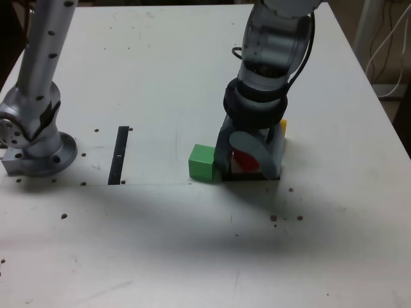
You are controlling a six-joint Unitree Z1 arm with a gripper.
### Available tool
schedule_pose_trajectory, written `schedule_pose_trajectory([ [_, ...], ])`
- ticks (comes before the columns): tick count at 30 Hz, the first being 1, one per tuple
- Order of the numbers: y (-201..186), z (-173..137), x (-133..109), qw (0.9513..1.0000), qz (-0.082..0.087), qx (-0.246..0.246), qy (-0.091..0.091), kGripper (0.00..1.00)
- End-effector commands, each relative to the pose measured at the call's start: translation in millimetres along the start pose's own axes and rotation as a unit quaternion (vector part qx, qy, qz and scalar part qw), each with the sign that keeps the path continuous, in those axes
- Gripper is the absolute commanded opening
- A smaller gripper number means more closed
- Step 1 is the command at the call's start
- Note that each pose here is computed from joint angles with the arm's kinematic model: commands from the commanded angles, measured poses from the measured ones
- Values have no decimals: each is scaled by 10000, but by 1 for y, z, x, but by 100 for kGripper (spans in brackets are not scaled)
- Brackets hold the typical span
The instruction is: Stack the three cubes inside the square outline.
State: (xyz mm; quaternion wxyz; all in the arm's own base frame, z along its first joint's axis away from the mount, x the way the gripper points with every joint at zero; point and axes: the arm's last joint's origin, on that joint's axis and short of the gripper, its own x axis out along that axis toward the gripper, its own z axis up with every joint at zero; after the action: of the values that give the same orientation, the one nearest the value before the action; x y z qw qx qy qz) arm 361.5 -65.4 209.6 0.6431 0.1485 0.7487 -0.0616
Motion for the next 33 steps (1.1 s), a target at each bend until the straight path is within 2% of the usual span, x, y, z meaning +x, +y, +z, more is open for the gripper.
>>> schedule_pose_trajectory([
  [1,1,-1,-1,10000,14,-12,-73,30],
  [6,3,0,4,10000,-15,-18,-92,35],
  [13,4,-1,7,10000,-77,9,-33,67],
  [23,5,-6,4,10000,0,13,89,96],
  [27,6,-11,-5,9999,96,-13,34,99],
  [33,8,-20,-24,9995,233,-43,-217,99],
])
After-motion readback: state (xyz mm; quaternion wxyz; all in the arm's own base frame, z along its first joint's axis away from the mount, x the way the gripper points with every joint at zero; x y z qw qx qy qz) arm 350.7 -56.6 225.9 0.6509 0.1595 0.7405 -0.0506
